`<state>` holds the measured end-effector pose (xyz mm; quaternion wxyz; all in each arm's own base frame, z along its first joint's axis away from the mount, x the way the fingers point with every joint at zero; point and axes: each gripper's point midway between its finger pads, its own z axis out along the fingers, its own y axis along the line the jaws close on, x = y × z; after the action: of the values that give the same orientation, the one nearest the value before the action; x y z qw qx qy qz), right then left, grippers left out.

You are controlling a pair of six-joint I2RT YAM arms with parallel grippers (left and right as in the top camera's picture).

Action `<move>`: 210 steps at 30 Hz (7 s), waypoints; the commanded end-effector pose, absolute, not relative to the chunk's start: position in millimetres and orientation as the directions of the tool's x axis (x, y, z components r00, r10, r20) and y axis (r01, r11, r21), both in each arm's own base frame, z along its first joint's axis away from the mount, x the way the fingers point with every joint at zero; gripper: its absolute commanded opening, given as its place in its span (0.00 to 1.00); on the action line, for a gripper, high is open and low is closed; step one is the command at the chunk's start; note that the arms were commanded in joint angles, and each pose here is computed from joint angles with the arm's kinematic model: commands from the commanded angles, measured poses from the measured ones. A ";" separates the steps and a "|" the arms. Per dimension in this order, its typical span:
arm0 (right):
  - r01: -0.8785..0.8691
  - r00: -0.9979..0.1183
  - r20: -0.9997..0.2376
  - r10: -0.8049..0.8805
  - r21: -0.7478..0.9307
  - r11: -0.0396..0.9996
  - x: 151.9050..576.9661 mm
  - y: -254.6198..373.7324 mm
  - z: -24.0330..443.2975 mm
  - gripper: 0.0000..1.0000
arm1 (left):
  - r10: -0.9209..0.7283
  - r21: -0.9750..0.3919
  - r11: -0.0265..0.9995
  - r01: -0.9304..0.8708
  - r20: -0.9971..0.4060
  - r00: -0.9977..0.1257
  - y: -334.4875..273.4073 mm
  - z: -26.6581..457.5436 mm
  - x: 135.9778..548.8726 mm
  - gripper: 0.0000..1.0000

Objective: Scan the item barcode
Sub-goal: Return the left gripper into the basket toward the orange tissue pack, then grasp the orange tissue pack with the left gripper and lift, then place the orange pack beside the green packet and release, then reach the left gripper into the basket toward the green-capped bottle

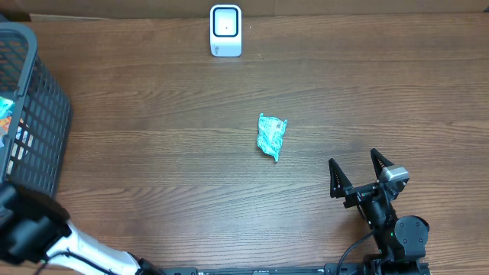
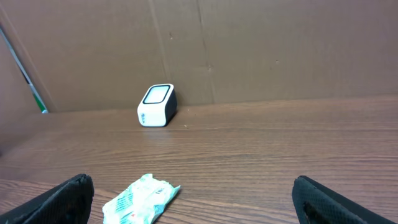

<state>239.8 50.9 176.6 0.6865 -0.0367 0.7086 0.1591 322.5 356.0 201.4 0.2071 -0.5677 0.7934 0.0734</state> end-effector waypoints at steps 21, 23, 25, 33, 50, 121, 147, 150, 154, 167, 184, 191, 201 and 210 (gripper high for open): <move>-0.271 -0.048 -0.985 0.166 0.173 0.947 239.9 50.7 175.4 1.00 | -0.818 0.031 0.530 -0.847 -0.242 -0.521 349.5 49.2 373.5 0.75; -0.271 -0.048 -0.985 0.166 0.173 0.947 239.9 50.7 175.4 1.00 | -0.818 0.041 0.528 -0.848 -0.241 -0.522 350.3 49.2 371.7 0.75; -0.271 -0.048 -0.985 0.166 0.173 0.947 239.9 50.7 175.4 1.00 | -0.821 0.044 0.528 -0.848 -0.231 -0.523 349.0 48.6 369.4 0.74; -0.271 -0.048 -0.985 0.166 0.173 0.947 239.9 50.7 175.4 1.00 | -0.821 0.044 0.530 -0.847 -0.226 -0.525 347.3 39.7 369.4 0.68; -0.271 -0.048 -0.985 0.166 0.173 0.947 239.9 50.7 175.4 1.00 | -0.810 0.016 0.532 -0.847 -0.284 -0.514 355.0 30.8 381.7 0.06; -0.271 -0.048 -0.985 0.166 0.173 0.947 239.9 50.7 175.4 1.00 | -0.062 -0.409 0.912 0.038 -0.230 -0.971 -212.8 76.6 341.2 0.22; -0.271 -0.048 -0.985 0.166 0.173 0.947 239.9 50.7 175.4 1.00 | -0.282 -0.344 0.936 -0.069 -0.619 -0.733 -18.4 363.2 416.8 0.63; -0.271 -0.048 -0.985 0.166 0.173 0.947 239.9 50.7 175.4 1.00 | -0.382 -0.343 0.919 -0.193 -0.662 -0.645 44.0 395.3 403.1 0.63; -0.271 -0.048 -0.985 0.166 0.173 0.947 239.9 50.7 175.4 1.00 | -0.516 -0.343 0.854 -0.392 -0.663 -0.543 128.9 403.1 375.6 0.64; -0.271 -0.048 -0.985 0.166 0.173 0.947 239.9 50.7 175.4 1.00 | -0.865 -0.297 0.416 -0.859 -0.422 -0.273 289.8 294.9 281.2 0.70; -0.271 -0.048 -0.985 0.166 0.173 0.947 239.9 50.7 175.4 1.00 | -0.943 -0.065 0.193 -0.979 -0.289 -0.166 342.9 156.2 220.0 1.00; -0.271 -0.048 -0.985 0.166 0.173 0.947 239.9 50.7 175.4 1.00 | -0.953 0.045 0.175 -0.984 -0.244 -0.181 347.2 132.4 205.6 1.00; -0.271 -0.048 -0.985 0.166 0.173 0.947 239.9 50.7 175.4 1.00 | -0.960 0.127 0.131 -0.983 -0.230 -0.158 351.5 120.1 192.4 1.00; -0.271 -0.048 -0.985 0.166 0.173 0.947 239.9 50.7 175.4 1.00 | -0.975 0.204 0.144 -0.968 -0.140 -0.175 350.0 83.6 186.1 1.00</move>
<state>239.8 51.0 176.7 0.6866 -0.0368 0.7084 0.1592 199.1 346.8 100.0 0.0209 -0.6375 0.7626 0.1072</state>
